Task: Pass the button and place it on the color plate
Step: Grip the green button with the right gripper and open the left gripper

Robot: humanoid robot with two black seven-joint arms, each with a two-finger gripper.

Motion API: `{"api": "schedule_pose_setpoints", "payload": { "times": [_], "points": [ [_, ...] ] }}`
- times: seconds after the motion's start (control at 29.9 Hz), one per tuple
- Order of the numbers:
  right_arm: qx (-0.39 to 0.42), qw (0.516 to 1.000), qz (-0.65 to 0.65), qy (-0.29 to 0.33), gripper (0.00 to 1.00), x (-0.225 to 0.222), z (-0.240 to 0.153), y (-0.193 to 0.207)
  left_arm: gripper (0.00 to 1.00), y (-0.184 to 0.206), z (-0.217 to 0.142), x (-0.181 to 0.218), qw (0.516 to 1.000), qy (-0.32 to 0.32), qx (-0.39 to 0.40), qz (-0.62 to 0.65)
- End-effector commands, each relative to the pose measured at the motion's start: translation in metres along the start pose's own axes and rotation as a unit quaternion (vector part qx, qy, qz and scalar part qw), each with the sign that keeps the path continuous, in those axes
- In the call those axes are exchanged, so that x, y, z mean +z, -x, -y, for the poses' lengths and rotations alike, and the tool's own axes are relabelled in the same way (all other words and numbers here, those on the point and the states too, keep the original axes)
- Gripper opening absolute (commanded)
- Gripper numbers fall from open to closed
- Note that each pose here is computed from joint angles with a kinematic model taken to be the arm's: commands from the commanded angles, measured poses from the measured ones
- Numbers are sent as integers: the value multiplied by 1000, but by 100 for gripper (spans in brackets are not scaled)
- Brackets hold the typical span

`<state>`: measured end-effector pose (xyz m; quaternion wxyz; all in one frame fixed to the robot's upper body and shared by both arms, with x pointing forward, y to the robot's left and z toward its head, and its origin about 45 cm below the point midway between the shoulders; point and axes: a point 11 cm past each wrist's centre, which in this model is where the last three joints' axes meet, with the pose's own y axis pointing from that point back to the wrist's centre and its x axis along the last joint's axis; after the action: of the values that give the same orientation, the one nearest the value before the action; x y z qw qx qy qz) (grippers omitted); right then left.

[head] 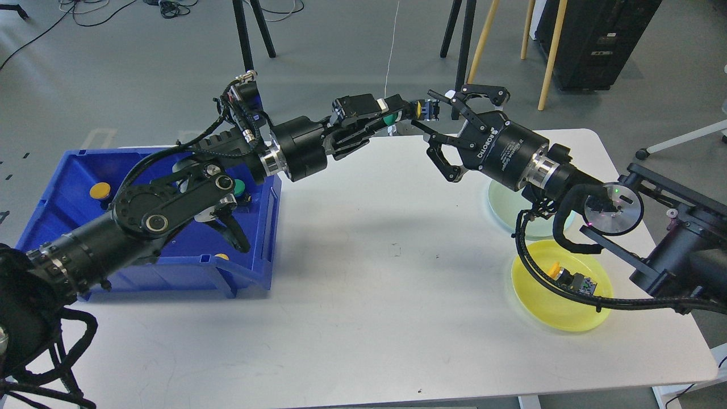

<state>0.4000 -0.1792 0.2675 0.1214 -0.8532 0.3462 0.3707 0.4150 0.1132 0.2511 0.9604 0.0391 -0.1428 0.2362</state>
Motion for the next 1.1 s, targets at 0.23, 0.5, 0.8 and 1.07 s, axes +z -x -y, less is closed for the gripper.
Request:
{"api": "schedule_pose_setpoints", "payload": {
  "times": [0.23, 0.5, 0.8, 1.07],
  "points": [
    [1, 1000, -2, 7, 1, 4, -1, 0, 21, -2, -1, 1, 1000, 1, 1, 0],
    [2, 1000, -2, 8, 1, 4, -2, -1, 16, -2, -1, 2, 1000, 2, 2, -1],
    [2, 1000, -1, 8, 14, 5, -1, -1, 8, -1, -2, 1, 1000, 1, -2, 0],
    [2, 1000, -1, 5, 28, 4, -1, -1, 8, -1, -2, 1, 1000, -1, -3, 0]
  ]
}}
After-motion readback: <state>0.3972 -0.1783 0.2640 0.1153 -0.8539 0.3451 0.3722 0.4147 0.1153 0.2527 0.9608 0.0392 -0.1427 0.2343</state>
